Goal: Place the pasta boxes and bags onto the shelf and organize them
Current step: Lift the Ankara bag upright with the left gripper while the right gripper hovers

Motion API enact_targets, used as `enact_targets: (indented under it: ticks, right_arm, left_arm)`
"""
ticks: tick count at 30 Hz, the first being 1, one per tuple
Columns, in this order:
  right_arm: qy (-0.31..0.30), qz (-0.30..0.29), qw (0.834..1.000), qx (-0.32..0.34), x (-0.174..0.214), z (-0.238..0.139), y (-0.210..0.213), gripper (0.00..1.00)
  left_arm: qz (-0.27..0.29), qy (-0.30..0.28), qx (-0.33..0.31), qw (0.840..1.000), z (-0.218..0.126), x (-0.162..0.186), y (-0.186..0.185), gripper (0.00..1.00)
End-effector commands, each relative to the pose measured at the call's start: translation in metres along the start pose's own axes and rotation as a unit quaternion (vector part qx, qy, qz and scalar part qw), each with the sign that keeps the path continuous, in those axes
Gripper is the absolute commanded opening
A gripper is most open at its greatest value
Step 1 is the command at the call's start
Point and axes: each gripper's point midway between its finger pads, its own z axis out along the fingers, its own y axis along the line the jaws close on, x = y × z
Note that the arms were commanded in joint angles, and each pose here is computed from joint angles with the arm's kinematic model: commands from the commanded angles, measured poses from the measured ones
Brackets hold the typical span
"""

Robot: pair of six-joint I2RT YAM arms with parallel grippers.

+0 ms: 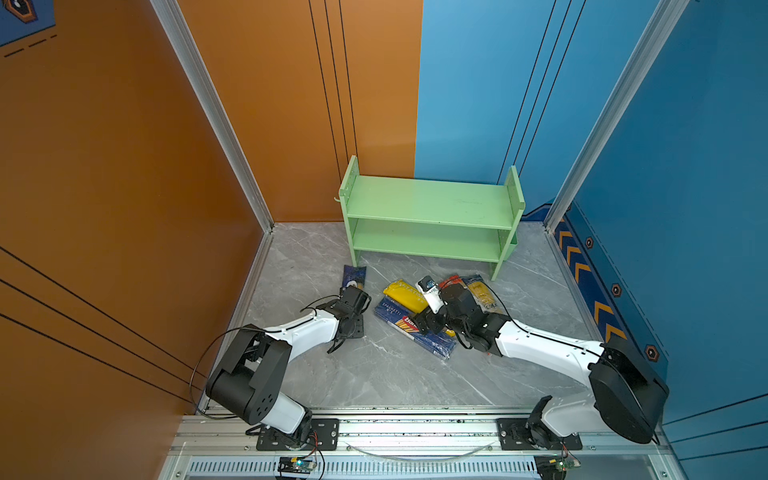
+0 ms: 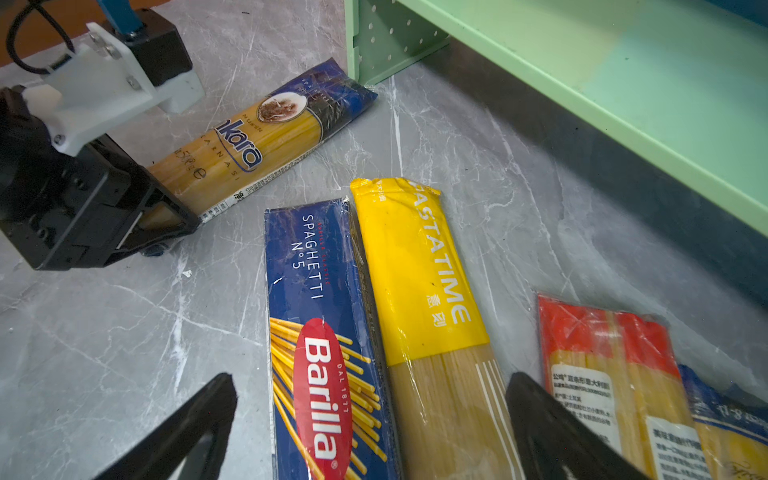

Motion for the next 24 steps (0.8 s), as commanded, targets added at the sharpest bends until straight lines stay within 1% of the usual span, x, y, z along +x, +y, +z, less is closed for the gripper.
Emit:
enact_targets:
  ticks: [1,12,24]
  right_arm:
    - [-0.004,-0.008,1.000,0.020,-0.010,-0.010,-0.011,0.99]
    - [0.002,-0.012,0.999,0.032,-0.008,-0.011,-0.017,0.99]
    - [0.027,-0.021,0.998,0.056,0.008,-0.012,-0.027,1.00]
  left_arm:
    - [0.017,0.057,0.015,0.998,0.013,0.029,-0.003,0.00]
    - [0.007,0.039,0.039,0.998,-0.015,0.017,-0.008,0.00]
    - [0.003,0.013,0.042,0.999,-0.042,0.007,-0.003,0.00]
